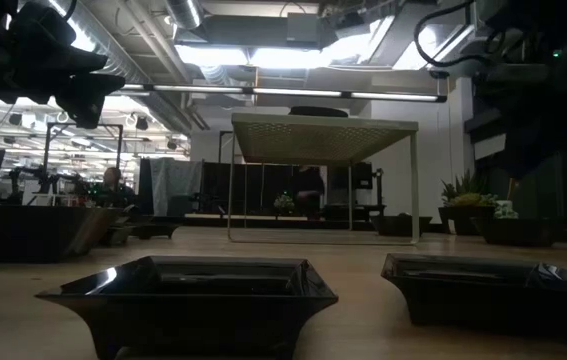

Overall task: Pick & Place Mini shaped plates
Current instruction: Stack the black distorted square plate on top of the black distorted square plates on the shelf

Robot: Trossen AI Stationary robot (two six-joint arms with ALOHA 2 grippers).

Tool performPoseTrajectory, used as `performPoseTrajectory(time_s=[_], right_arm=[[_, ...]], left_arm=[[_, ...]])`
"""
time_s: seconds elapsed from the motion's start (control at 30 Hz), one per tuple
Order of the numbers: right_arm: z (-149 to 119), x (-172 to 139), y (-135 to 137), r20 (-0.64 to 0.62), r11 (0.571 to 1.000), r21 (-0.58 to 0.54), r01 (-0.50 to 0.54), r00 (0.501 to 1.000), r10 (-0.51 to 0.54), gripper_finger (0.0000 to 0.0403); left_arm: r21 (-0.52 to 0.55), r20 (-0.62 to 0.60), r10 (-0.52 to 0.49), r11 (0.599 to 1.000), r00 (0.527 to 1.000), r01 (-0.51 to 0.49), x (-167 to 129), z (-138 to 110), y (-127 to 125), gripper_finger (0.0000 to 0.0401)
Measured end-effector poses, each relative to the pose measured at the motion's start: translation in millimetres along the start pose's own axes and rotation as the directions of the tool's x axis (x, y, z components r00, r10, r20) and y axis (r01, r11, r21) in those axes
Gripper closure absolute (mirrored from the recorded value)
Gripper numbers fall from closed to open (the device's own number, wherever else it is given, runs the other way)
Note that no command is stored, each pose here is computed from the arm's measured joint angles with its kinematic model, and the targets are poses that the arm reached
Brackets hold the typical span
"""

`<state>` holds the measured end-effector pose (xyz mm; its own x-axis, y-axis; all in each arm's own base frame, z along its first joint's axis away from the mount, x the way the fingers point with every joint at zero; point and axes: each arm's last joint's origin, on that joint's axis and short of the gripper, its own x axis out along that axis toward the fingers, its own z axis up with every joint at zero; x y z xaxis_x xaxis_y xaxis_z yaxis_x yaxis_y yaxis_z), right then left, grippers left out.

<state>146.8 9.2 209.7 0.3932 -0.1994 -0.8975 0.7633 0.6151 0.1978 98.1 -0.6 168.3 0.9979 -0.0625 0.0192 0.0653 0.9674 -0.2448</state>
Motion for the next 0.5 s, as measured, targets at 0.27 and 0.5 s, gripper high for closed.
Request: performPoseTrajectory(time_s=[0.27, 0.5], right_arm=[[-8.2, 17.8, 11.6, -0.069, 0.996, -0.033, 0.085, 0.994, -0.087, 0.0280], [-6.8, 27.6, 13.1, 0.001, 0.980, -0.055, 0.190, 0.982, -0.190, 0.0280]], left_arm=[[0.000, 0.000, 0.000, 1.000, 1.000, 0.000, 0.0, 0.1, 0.0, 0.0249], [0.000, 0.000, 0.000, 1.000, 1.000, 0.000, 0.0, 0.0, 0.0, 0.0249]])
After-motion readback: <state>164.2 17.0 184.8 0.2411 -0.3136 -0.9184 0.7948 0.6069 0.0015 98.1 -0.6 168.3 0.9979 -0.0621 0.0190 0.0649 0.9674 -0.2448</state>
